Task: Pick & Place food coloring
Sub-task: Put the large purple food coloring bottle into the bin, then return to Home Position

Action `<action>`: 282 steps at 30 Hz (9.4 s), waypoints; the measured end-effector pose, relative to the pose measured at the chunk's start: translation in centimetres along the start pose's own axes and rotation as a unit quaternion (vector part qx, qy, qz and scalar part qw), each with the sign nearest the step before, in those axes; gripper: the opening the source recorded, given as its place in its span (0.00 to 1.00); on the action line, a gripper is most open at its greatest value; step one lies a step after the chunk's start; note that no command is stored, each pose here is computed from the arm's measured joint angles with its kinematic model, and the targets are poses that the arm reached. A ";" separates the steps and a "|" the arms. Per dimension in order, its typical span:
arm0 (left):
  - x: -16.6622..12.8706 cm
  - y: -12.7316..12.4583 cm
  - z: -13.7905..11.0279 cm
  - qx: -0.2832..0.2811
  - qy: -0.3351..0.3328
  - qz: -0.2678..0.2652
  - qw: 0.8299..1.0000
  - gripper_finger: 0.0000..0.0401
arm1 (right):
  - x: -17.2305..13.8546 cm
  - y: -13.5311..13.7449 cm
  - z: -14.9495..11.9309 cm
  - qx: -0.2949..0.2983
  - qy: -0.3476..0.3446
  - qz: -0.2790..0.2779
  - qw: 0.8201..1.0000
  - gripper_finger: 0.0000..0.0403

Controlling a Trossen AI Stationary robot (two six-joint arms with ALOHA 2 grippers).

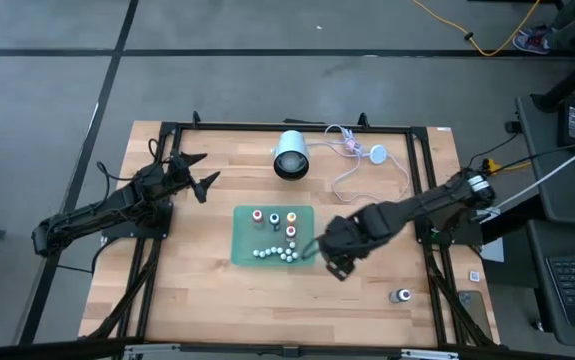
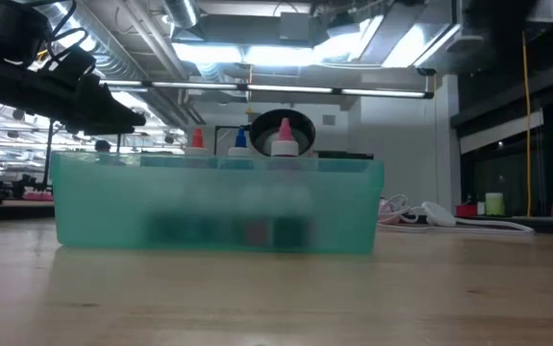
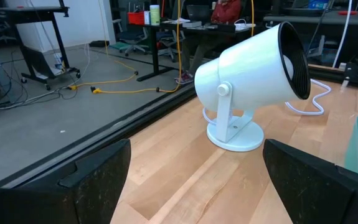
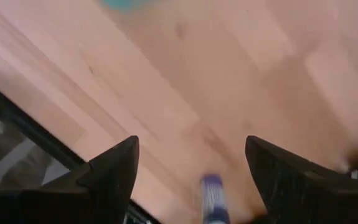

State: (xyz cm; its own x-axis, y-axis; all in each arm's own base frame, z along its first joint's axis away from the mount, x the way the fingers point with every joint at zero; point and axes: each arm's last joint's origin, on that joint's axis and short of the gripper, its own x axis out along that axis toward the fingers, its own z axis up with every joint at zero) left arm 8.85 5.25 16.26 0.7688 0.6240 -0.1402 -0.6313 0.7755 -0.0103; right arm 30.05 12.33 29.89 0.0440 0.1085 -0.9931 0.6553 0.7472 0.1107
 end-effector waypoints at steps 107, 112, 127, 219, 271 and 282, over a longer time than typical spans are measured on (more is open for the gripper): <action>0.0 0.0 0.0 0.000 0.000 0.000 1.000 0.90 | 0.5 6.7 8.0 -0.215 0.029 0.029 0.976 0.30; 0.0 0.0 0.0 0.000 0.000 0.000 1.000 0.90 | 0.5 6.8 9.8 -0.224 0.013 0.040 0.974 0.30; 0.0 0.0 0.0 0.000 0.000 0.000 1.000 0.90 | 0.4 6.6 13.2 -0.235 -0.081 0.062 0.967 0.30; 0.0 0.0 0.0 0.000 0.000 0.000 1.000 0.90 | 7.3 5.3 19.6 -0.238 -0.061 0.051 0.968 0.50; 0.0 0.0 0.0 0.000 0.000 0.000 1.000 0.90 | -2.5 6.1 19.6 -0.281 -0.360 0.203 0.866 0.47; 0.0 0.0 0.0 0.000 0.000 0.000 1.000 0.90 | -8.0 -1.9 15.5 -0.276 -0.521 0.071 0.804 0.78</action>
State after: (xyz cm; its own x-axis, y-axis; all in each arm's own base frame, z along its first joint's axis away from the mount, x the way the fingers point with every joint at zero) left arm 8.85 5.25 16.25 0.7687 0.6239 -0.1407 -0.6313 0.7755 -0.0102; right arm 40.12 -0.12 37.05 0.8857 -0.1745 -0.4301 0.1649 0.9845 -0.0599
